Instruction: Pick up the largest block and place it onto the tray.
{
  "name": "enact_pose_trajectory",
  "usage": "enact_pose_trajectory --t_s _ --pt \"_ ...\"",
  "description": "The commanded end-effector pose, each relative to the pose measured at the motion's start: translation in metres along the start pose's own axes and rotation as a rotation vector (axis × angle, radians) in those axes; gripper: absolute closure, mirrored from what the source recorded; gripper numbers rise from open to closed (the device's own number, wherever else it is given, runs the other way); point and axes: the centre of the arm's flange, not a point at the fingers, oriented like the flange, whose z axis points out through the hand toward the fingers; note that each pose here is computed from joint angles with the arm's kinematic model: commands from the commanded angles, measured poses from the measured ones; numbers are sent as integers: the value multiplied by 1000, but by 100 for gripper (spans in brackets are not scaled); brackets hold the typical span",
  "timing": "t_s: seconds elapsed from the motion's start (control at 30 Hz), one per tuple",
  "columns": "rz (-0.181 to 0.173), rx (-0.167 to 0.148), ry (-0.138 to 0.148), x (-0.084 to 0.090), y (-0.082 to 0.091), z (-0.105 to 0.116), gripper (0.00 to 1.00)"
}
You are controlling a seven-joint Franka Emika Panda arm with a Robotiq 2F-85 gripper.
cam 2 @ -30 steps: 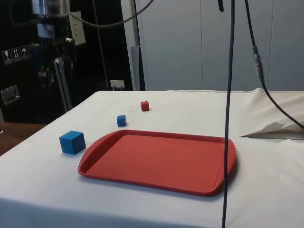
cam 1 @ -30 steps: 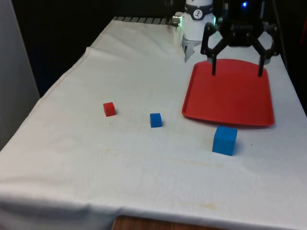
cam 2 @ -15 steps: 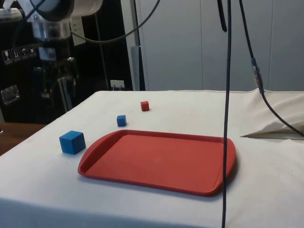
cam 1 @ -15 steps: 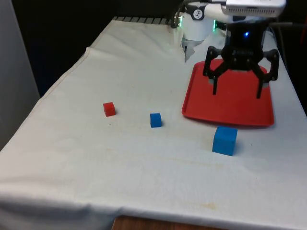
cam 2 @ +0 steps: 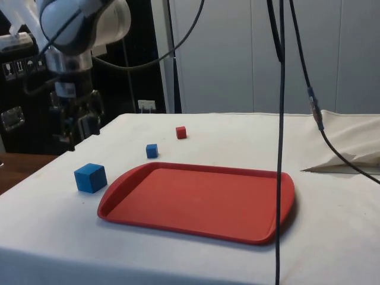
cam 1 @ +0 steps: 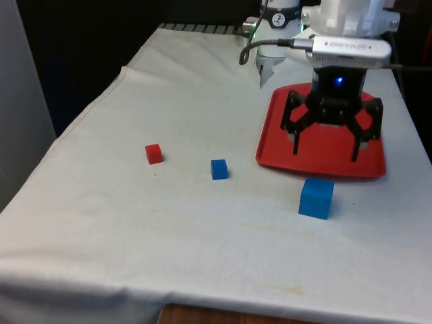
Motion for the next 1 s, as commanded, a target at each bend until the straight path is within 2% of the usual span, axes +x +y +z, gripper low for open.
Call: enact_pose_trajectory --t_s 0.0,0.03,0.3,0.67,0.7,0.97 --pt "0 -1 -1 0 -1 3 0" --pt "3 2 1 0 -1 12 0" --pt "6 -11 -5 -1 -2 34 0" --pt "6 -33 -11 0 -1 53 0" --pt "12 -26 -8 2 -2 57 0" --pt "17 -29 -16 3 -3 73 0"
